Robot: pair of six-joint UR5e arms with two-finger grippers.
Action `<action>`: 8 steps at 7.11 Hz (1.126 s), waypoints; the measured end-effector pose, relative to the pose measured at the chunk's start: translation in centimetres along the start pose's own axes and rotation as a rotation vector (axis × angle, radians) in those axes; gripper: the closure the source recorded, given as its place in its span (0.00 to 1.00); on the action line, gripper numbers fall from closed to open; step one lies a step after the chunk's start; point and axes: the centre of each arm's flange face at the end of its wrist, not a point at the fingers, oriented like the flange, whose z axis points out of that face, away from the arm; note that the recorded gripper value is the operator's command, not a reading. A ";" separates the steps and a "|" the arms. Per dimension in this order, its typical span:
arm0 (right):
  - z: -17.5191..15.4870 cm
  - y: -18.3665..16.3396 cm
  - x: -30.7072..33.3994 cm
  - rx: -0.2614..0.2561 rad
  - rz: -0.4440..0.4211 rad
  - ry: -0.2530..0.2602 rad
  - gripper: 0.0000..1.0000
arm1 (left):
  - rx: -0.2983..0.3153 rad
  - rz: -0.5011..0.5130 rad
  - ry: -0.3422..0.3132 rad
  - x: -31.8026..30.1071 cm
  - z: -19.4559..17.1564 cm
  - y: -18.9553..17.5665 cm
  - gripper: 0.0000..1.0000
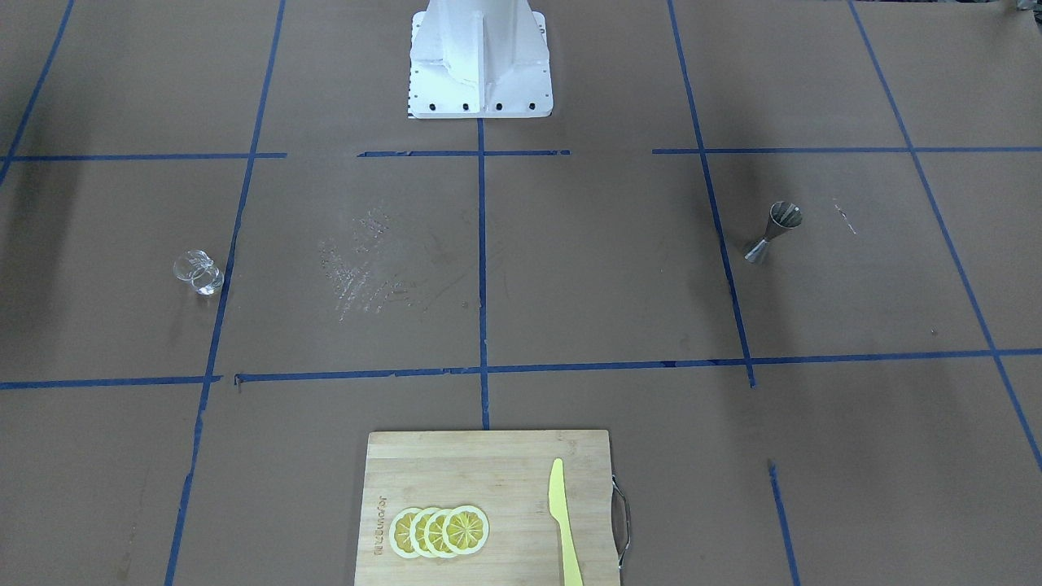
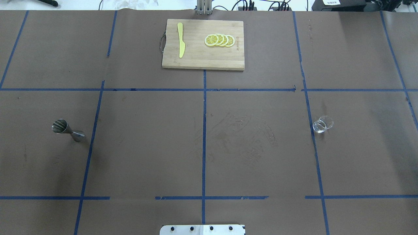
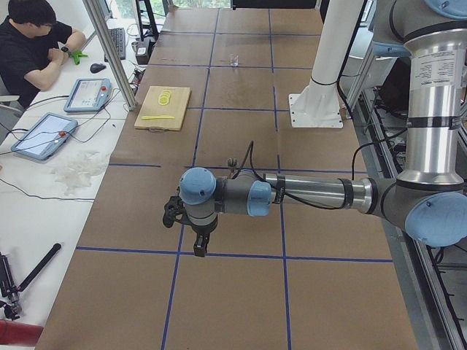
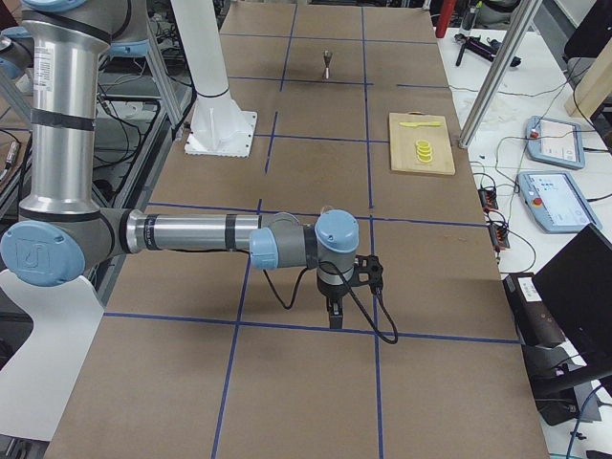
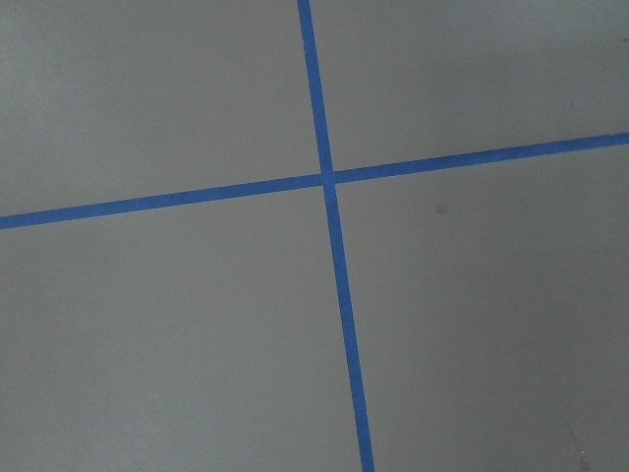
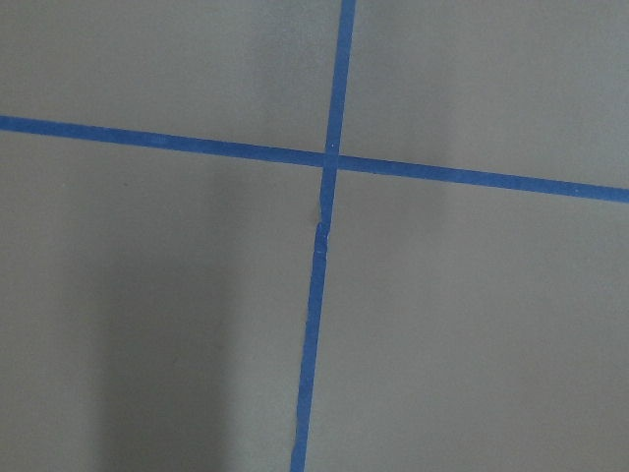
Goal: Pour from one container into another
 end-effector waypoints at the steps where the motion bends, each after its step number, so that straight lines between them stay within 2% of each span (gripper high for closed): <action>1: 0.0 -0.1 0.0 0.001 -0.001 0.000 0.00 | 0.000 0.000 0.000 0.0 0.0 0.0 0.00; 6: 0.0 -0.3 -0.6 0.000 -0.006 -0.010 0.00 | 0.035 0.038 -0.003 0.6 -0.5 -0.6 0.00; 8: -1.1 -0.9 -1.8 0.022 -0.024 -0.010 0.00 | 0.075 0.082 -0.002 0.8 -0.6 -0.9 0.00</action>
